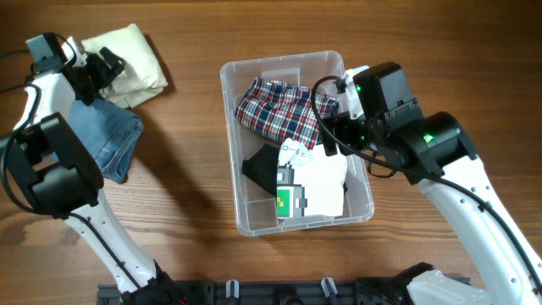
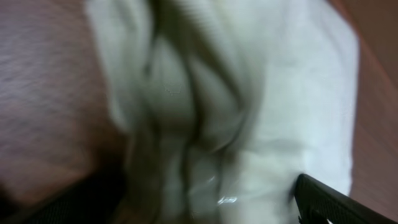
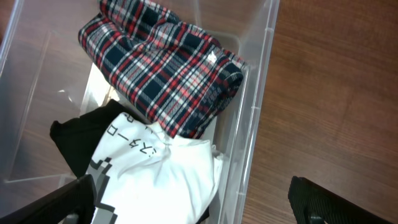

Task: Pack container
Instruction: 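Reach the left gripper to the cream cloth and grasp it, then carry the cream cloth into the box and release it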

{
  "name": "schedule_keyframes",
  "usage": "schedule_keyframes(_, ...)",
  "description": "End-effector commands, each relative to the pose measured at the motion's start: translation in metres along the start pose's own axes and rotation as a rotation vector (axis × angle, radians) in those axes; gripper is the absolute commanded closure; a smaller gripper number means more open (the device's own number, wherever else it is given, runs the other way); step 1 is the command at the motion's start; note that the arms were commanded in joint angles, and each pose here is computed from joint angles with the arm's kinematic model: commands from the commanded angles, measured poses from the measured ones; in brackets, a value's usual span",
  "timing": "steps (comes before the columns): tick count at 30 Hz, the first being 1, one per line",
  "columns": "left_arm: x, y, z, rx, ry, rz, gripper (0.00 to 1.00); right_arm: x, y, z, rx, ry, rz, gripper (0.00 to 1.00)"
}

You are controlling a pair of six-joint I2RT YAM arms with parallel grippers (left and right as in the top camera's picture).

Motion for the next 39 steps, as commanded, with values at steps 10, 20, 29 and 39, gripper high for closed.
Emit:
schedule_keyframes(10,-0.097,0.021,-0.068,-0.049,-0.293,0.128,0.96,-0.058,0.02,-0.024,-0.162,-0.168,0.358,0.0)
schedule_keyframes(20,-0.298,-0.055,-0.271,-0.221,-0.261,0.326,0.96,-0.145,-0.002,-0.034,-0.078,-0.212,0.524,0.0)
schedule_keyframes(29,-0.372,-0.187,-0.263,-0.078,-0.174,0.13,0.96,-0.141,-0.003,-0.033,-0.069,-0.18,0.527,0.0)
schedule_keyframes(39,-0.384,-0.25,-0.209,-0.073,-0.164,-0.175,0.96,-0.141,-0.004,-0.032,-0.063,-0.18,0.528,0.0)
Point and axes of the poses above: each gripper's point midway between its finger pads, its own z axis out along the fingers, its own x axis along the line the jaws close on, y = z × x, the point moved 4 cm from there along -z, back along the fingers, and after that the axes turned 8 degrees about z, right-handed, at the moved point
